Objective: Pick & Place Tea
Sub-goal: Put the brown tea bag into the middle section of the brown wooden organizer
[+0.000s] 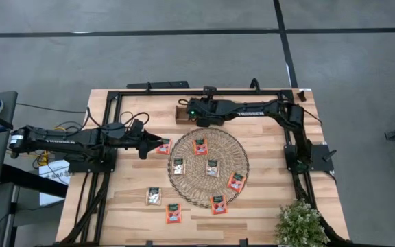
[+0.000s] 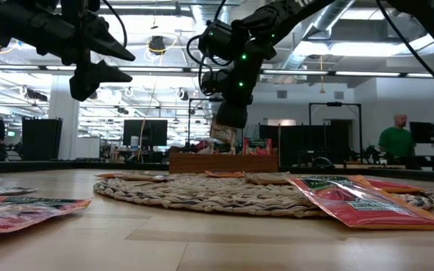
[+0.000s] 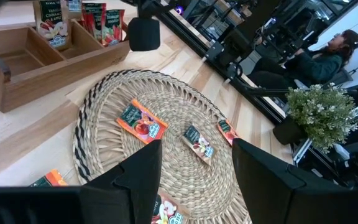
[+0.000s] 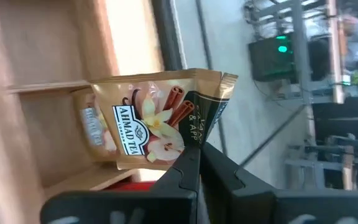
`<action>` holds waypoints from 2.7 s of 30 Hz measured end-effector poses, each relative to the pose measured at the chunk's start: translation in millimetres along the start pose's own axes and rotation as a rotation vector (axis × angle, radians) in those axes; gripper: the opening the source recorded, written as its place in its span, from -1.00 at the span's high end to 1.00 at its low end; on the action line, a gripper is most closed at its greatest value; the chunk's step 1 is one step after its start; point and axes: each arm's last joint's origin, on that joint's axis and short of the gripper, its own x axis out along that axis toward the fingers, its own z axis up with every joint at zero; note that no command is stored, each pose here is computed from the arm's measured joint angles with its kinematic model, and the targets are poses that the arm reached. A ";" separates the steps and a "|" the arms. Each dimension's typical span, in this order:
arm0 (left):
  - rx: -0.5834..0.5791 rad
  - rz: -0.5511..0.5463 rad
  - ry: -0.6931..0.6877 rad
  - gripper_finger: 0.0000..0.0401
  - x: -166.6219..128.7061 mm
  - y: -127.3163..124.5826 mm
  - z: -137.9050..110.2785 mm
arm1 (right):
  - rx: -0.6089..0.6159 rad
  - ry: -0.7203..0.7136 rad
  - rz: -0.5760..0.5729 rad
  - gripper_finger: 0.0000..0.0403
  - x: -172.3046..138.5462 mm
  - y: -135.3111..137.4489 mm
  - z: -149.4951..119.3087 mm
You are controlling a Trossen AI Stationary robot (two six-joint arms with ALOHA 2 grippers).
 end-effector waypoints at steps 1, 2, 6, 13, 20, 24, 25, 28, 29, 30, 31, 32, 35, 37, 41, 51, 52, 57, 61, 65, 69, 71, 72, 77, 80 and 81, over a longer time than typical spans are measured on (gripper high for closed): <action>0.000 0.000 0.000 0.06 0.0 0.0 0.0 | -0.004 0.005 -0.019 1.00 2.8 2.4 1.1; 0.000 0.000 0.000 0.06 0.0 0.0 0.0 | -0.015 0.014 -0.029 1.00 5.2 4.6 1.0; 0.001 -0.001 0.000 0.06 0.0 -0.1 0.0 | -0.040 0.025 -0.019 1.00 11.5 11.8 1.0; 0.002 0.001 0.002 0.06 0.0 0.1 -0.1 | -0.105 0.046 -0.018 1.00 14.0 31.8 2.0; 0.004 0.003 0.004 0.06 0.0 0.2 -0.3 | -0.077 0.041 -0.039 1.00 17.4 27.0 2.5; 0.004 0.003 0.005 0.06 0.0 0.2 -0.4 | -0.072 0.044 -0.037 1.00 19.5 24.9 1.5; 0.004 0.003 0.005 0.06 0.0 0.3 -0.4 | -0.073 0.043 -0.035 1.00 19.3 25.1 1.6; 0.006 0.003 0.005 0.06 0.0 0.2 -0.4 | -0.067 0.037 -0.037 1.00 19.4 24.8 2.4; 0.006 0.003 0.005 0.06 0.0 0.2 -0.4 | -0.064 0.034 -0.037 1.00 19.4 24.7 2.7; 0.006 0.003 0.005 0.06 0.0 0.2 -0.4 | -0.063 0.032 -0.038 0.99 19.4 24.7 2.9; 0.006 0.003 0.005 0.06 0.0 0.3 -0.4 | -0.062 0.030 -0.036 0.99 19.4 24.7 3.0; 0.006 0.003 0.005 0.06 0.0 0.3 -0.4 | -0.061 0.029 -0.035 0.98 19.4 24.7 3.1; 0.007 0.003 0.005 0.06 0.0 0.3 -0.4 | -0.060 0.028 -0.034 0.94 19.4 24.7 3.2; 0.007 0.003 0.005 0.06 0.0 0.2 -0.4 | -0.060 0.028 -0.034 0.91 19.4 24.7 3.3; 0.007 0.003 0.005 0.06 0.0 0.3 -0.4 | -0.061 0.029 -0.034 0.82 19.6 24.5 3.1; 0.007 0.003 0.005 0.06 0.0 0.2 -0.3 | -0.097 0.031 -0.035 0.67 19.5 24.6 2.9; 0.007 0.003 0.005 0.06 0.0 0.3 -0.4 | -0.106 0.032 -0.035 0.66 19.6 24.5 2.9; 0.007 0.002 0.006 0.06 0.0 0.2 -0.4 | -0.116 0.033 -0.035 0.66 19.5 24.6 2.9; 0.007 -0.013 0.019 0.06 0.0 -0.2 -0.8 | -0.117 0.033 -0.035 0.66 19.5 24.6 2.9; 0.007 -0.018 0.022 0.06 -0.1 -0.4 -0.8 | -0.153 0.044 -0.056 0.66 19.4 23.9 2.6; 0.007 -0.017 0.022 0.06 0.0 -0.4 -0.9 | -0.186 0.048 -0.061 0.66 19.4 23.6 2.5; 0.007 -0.018 0.022 0.06 0.0 -0.4 -0.9 | -0.186 0.048 -0.061 0.66 19.3 23.7 2.5; 0.007 -0.018 0.022 0.06 0.0 -0.4 -0.8 | -0.186 0.048 -0.060 0.66 19.3 23.7 2.5; 0.007 -0.018 0.022 0.06 -0.1 -0.4 -0.8 | -0.208 0.067 -0.049 0.66 19.1 24.6 0.0; 0.007 -0.018 0.022 0.06 0.0 -0.4 -0.8 | -0.222 0.079 -0.042 0.66 19.1 25.2 -1.6; 0.007 -0.018 0.022 0.06 -0.1 -0.4 -0.8 | -0.221 0.080 -0.042 0.66 19.1 25.0 -1.7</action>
